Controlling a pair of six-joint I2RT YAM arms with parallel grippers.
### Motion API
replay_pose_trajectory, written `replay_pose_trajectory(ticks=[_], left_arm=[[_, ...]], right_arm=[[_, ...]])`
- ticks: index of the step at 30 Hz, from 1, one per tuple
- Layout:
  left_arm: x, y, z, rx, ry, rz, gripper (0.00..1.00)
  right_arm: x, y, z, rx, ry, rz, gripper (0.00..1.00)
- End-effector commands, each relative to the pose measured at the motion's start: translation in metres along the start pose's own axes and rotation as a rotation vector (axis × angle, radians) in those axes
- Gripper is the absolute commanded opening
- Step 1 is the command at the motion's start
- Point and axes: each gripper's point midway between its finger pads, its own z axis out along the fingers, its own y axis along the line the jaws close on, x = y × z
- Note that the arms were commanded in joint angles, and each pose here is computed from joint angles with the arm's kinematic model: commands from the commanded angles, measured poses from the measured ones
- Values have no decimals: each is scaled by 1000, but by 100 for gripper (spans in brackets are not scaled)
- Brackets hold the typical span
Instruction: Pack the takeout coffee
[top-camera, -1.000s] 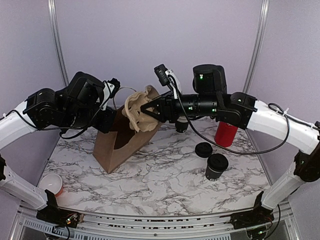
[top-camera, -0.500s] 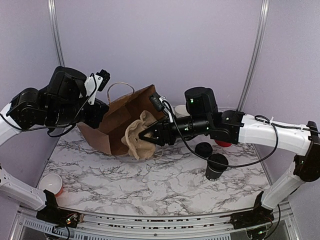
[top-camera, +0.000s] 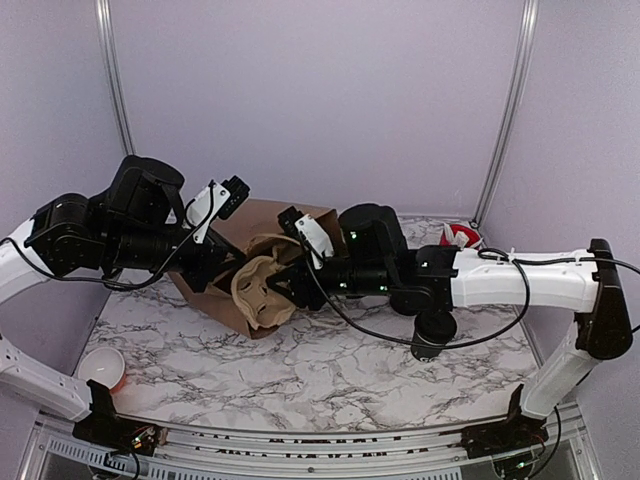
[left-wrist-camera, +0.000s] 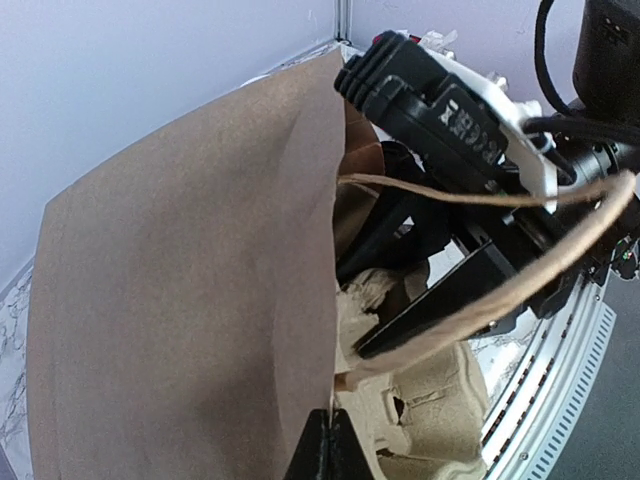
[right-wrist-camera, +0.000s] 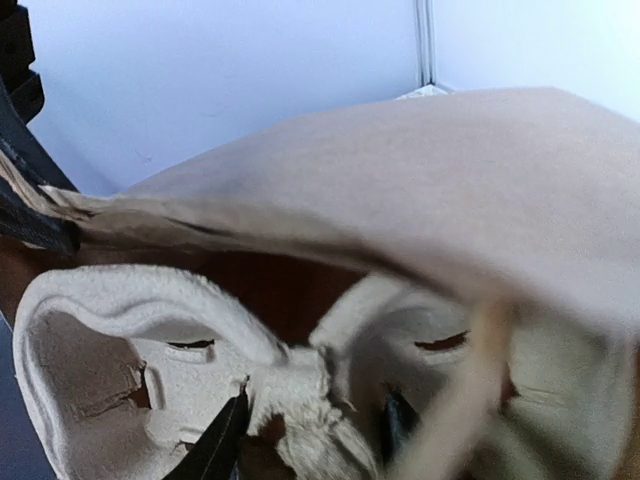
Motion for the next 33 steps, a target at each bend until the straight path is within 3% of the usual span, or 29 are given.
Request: replay_pose_trajectory(ticks=[1,8,15,21,26,33], left_arm=[[-26,-16,-18,100,-140,-43,0],[-29,-19,-30,136,-194,-71,0],[-39,12,-24,-4,-230,-198,0],[-51,-12,-19,136,-260,-206,0],[-64,-6,-16,116,-321,-301,0],[-63,-58,-5,394,-269,-265,0]], right_arm=[[-10,-12,7,137,-109,-92,42],[-19,-38,-11,222,-206,-36,42],[-1,-38,-6,200,-185,-31,42],[20,-40,13,212,-97,-47,41],[31,-54,18,275,-63,-53,41],[24,-74,25,298,-40,-16,41]])
